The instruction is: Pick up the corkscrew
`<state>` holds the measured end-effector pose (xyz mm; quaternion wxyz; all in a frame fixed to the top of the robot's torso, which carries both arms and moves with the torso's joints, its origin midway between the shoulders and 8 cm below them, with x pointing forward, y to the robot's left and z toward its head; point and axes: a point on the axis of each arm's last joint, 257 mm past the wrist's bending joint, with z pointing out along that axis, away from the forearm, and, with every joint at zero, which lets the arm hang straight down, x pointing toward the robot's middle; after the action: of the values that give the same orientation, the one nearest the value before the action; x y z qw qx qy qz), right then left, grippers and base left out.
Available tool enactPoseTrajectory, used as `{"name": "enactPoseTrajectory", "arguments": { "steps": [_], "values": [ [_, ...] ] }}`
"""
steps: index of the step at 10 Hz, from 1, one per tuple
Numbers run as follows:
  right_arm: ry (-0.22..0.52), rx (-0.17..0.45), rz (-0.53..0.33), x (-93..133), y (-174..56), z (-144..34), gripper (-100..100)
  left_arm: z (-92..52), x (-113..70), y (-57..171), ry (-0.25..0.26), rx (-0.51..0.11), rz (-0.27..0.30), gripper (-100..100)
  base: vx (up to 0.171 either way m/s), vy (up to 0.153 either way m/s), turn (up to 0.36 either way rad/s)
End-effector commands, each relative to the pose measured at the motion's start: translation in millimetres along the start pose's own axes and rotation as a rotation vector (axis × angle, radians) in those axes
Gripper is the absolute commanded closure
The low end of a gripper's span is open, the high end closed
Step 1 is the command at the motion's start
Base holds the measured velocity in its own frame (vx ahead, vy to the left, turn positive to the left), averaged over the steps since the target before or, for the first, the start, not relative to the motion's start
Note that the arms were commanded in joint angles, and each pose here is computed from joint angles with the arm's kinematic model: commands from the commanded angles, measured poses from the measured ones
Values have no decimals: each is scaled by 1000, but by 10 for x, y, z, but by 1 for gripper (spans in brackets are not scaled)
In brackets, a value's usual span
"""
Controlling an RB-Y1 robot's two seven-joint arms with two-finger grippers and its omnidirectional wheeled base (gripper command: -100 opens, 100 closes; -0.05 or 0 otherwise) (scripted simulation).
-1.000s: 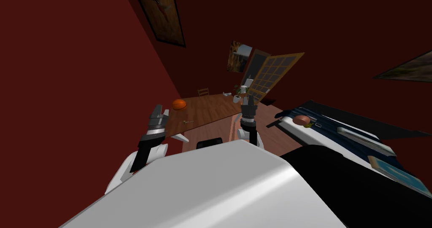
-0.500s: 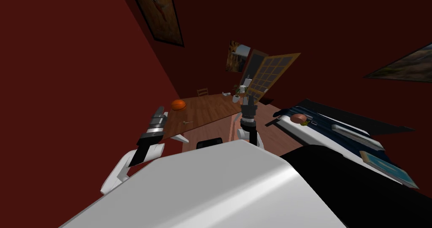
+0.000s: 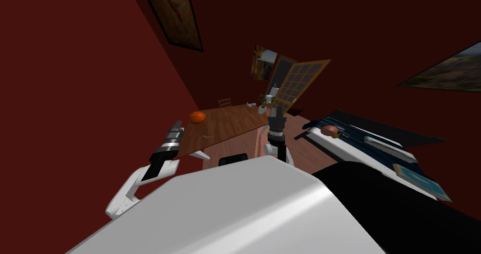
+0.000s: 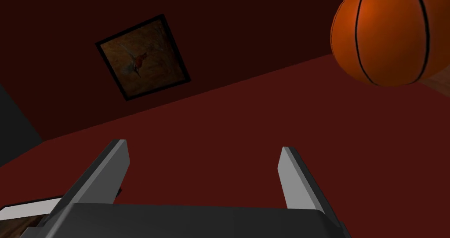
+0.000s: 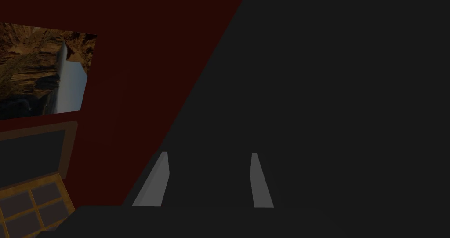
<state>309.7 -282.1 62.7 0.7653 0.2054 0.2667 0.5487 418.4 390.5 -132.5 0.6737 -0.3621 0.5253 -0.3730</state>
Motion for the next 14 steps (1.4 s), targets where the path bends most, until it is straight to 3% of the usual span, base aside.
{"name": "enactPoseTrajectory", "arguments": {
  "steps": [1, 2, 3, 5, 6, 8, 9, 10, 11, 14],
  "values": [
    [0, 0, 0, 0, 0, 0, 0, 71, -119, 236, -11, -63, 34, -100, 4, 4, -58],
    [0, 0, 0, 0, 0, 0, 0, 67, -126, 295, -13, -86, 34, -100, 4, 6, -43],
    [0, 0, 0, 0, 0, 0, 0, 114, -264, 462, -27, -130, 65, -100, 7, 3, -75],
    [0, 0, 0, 0, 0, 0, 0, 98, -276, 560, -30, -164, 64, -100, 6, 3, -11],
    [0, 0, 0, 0, 0, 0, 0, 130, -430, 756, -49, -218, 91, -100, 7, -4, -69],
    [0, 0, 0, 0, 0, 0, 0, 114, -442, 820, -53, -243, 91, -100, 3, -1, -17],
    [0, 0, 0, 0, 0, 0, 0, 137, -608, 1008, -75, -296, 113, -100, 7, -6, -49],
    [0, 0, 0, 0, 0, 0, 0, 115, -621, 1072, -79, -323, 113, -100, 8, -5, -46],
    [0, 0, 0, 0, 0, 0, 0, 146, -789, 1199, -104, -363, 131, -100, 12, -11, -73],
    [0, 0, 0, 0, 0, 0, 0, 74, -989, 1532, -141, -475, 141, -100, 12, -12, -45]
  ]
}}
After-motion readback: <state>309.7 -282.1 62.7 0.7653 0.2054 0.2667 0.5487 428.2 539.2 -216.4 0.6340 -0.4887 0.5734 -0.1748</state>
